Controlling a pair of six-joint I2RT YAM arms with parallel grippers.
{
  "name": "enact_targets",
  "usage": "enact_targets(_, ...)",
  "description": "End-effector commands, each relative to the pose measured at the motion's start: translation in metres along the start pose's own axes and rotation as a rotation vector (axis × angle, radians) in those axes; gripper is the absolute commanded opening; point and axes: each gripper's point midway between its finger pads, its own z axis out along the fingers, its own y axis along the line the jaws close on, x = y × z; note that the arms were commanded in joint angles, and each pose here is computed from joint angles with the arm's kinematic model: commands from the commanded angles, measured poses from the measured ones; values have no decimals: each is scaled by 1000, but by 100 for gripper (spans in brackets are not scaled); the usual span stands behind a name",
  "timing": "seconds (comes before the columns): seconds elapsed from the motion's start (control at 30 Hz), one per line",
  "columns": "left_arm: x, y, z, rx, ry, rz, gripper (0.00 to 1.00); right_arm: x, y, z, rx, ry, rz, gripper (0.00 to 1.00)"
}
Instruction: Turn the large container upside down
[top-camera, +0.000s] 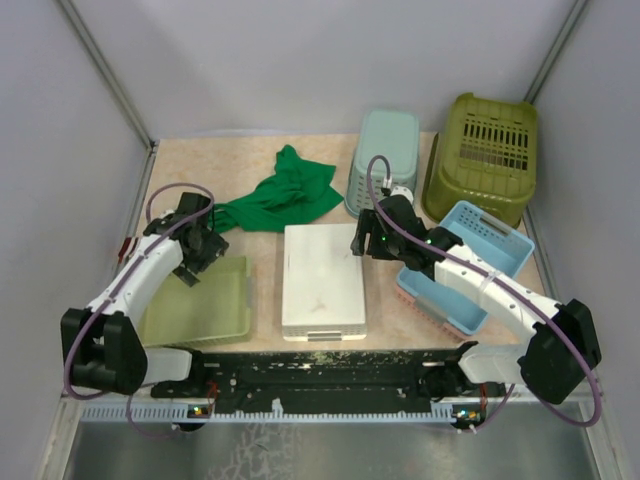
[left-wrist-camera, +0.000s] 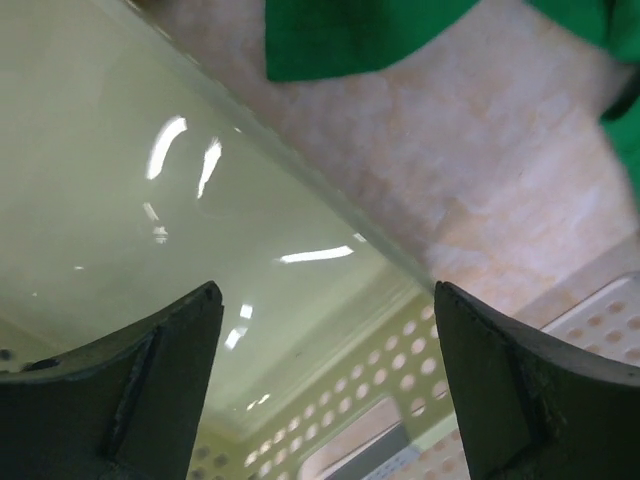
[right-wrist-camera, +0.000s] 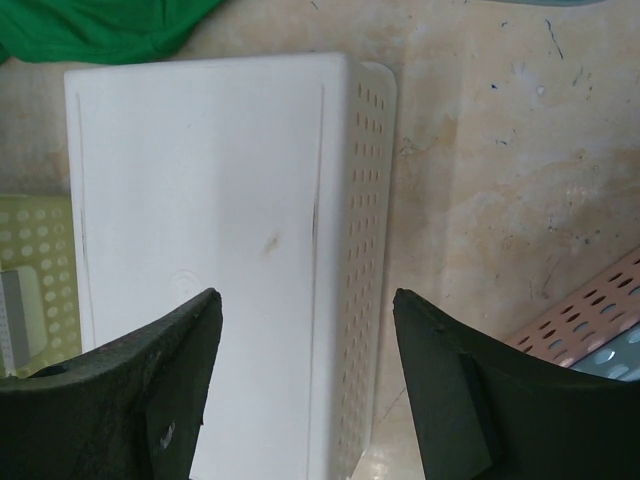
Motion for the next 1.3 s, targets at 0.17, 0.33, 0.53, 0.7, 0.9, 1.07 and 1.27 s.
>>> enact_targets(0.17,2,-5,27,-44,10,-141,78,-24,21,-11,-87,-57,-9,69)
enact_targets(0.33,11,-10,29,-51,73,-123,60,-21,20,-12,-85,-50,-10,69)
enact_targets(0.53,8,-3,12,-37,55,-133,32,-18,16,-9,-73,-50,-10,69)
enact_targets(0.7,0,5,-17,-14,30,-135,17,-19,16,-6,-70,-51,-12,69)
enact_targets(0.9,-33,-27,-79,194,-57,-110,0,-30,15,-7,-48,-79,-27,69)
enact_targets(1.07,-75,-99,-145,518,-167,9,0,-40,14,-14,-35,-114,-20,69)
enact_targets(1.27,-125,-191,-220,973,-392,137,0,-48,13,-26,-35,-153,-8,69)
